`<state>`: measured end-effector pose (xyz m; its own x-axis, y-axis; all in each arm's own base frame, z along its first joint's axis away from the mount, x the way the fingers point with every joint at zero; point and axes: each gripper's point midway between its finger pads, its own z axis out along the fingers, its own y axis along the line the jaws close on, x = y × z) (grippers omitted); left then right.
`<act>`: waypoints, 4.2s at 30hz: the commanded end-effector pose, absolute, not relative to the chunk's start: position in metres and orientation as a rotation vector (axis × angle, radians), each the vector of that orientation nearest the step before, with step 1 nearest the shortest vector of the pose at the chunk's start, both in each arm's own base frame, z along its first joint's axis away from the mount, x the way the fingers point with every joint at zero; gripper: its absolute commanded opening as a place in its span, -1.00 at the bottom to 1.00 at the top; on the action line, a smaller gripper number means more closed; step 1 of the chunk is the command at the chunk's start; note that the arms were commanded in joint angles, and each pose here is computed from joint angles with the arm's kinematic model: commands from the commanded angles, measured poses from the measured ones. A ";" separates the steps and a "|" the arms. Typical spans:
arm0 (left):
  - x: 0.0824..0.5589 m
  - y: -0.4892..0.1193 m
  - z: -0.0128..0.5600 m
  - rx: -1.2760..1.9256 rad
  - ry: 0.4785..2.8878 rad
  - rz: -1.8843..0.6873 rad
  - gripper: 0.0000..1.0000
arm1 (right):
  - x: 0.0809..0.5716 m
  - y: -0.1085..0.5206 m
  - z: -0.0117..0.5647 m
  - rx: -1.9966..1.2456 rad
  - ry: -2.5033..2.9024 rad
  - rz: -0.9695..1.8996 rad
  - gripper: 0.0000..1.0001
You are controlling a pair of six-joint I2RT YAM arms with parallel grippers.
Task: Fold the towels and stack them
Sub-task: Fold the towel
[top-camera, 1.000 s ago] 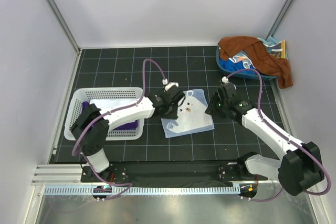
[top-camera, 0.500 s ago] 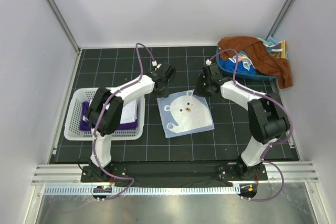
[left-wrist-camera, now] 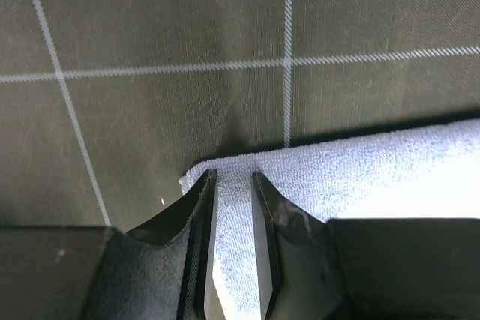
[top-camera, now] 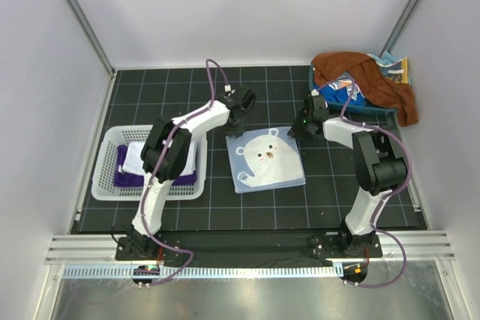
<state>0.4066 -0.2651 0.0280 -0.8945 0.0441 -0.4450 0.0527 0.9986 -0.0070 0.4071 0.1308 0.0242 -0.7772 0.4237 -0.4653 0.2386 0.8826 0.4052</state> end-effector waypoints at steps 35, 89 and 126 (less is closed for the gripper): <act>0.414 -0.251 0.098 0.101 2.577 -0.094 -0.12 | 0.414 0.111 0.059 0.267 2.538 0.270 -0.05; 0.422 -0.255 0.004 0.003 2.629 -0.170 -0.47 | 0.436 0.111 0.019 0.299 2.584 0.180 -0.63; 0.440 -0.267 0.112 -0.006 2.322 -0.374 -1.00 | 0.439 0.112 0.108 0.249 2.301 0.289 -0.98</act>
<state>0.4330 -0.2631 0.0807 -0.7613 -0.0782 -0.6437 0.0846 0.9722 -0.2183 0.4339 0.1104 0.0845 -0.7264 0.2687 -0.6325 0.1205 0.9559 0.2677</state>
